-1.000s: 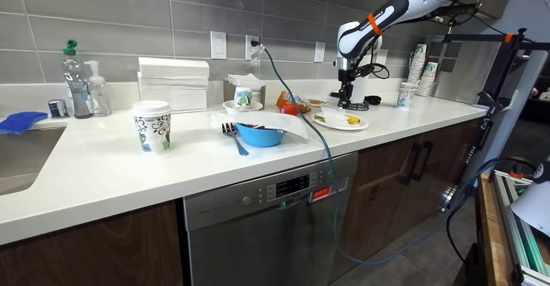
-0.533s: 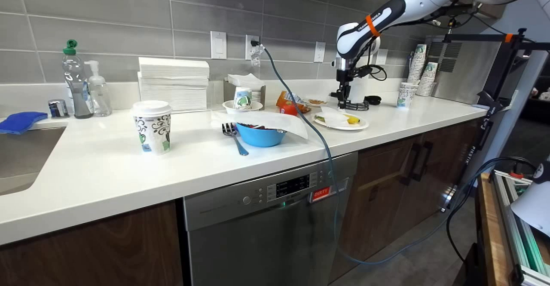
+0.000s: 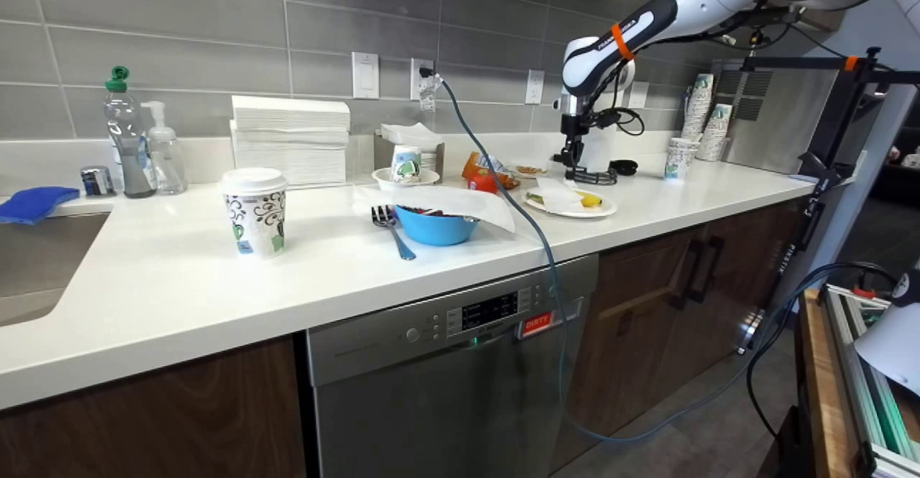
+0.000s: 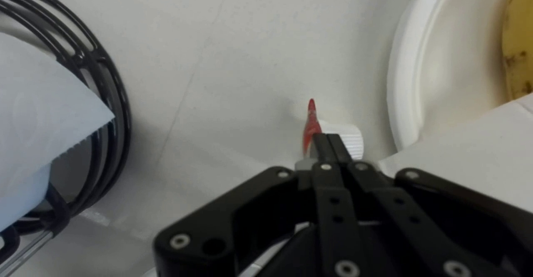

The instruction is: Correctly position the coffee capsule

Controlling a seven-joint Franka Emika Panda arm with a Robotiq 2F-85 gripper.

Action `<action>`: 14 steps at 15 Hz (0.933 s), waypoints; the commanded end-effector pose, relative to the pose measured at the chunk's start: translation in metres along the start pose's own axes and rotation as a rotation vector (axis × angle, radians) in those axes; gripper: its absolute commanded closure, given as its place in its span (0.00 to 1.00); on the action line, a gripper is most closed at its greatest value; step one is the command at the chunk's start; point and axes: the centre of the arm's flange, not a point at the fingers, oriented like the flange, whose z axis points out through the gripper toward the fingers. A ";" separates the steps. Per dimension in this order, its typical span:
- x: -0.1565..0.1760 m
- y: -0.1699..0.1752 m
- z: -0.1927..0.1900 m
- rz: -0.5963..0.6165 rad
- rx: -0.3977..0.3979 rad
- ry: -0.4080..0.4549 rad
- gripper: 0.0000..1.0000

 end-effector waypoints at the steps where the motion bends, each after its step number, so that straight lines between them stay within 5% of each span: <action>1: -0.018 -0.020 -0.025 -0.025 0.065 0.073 1.00; 3: -0.026 -0.038 -0.042 -0.062 0.044 0.145 1.00; 10: -0.037 -0.089 -0.078 -0.077 -0.304 0.494 1.00; 14: -0.043 -0.108 -0.073 -0.010 -0.492 0.556 1.00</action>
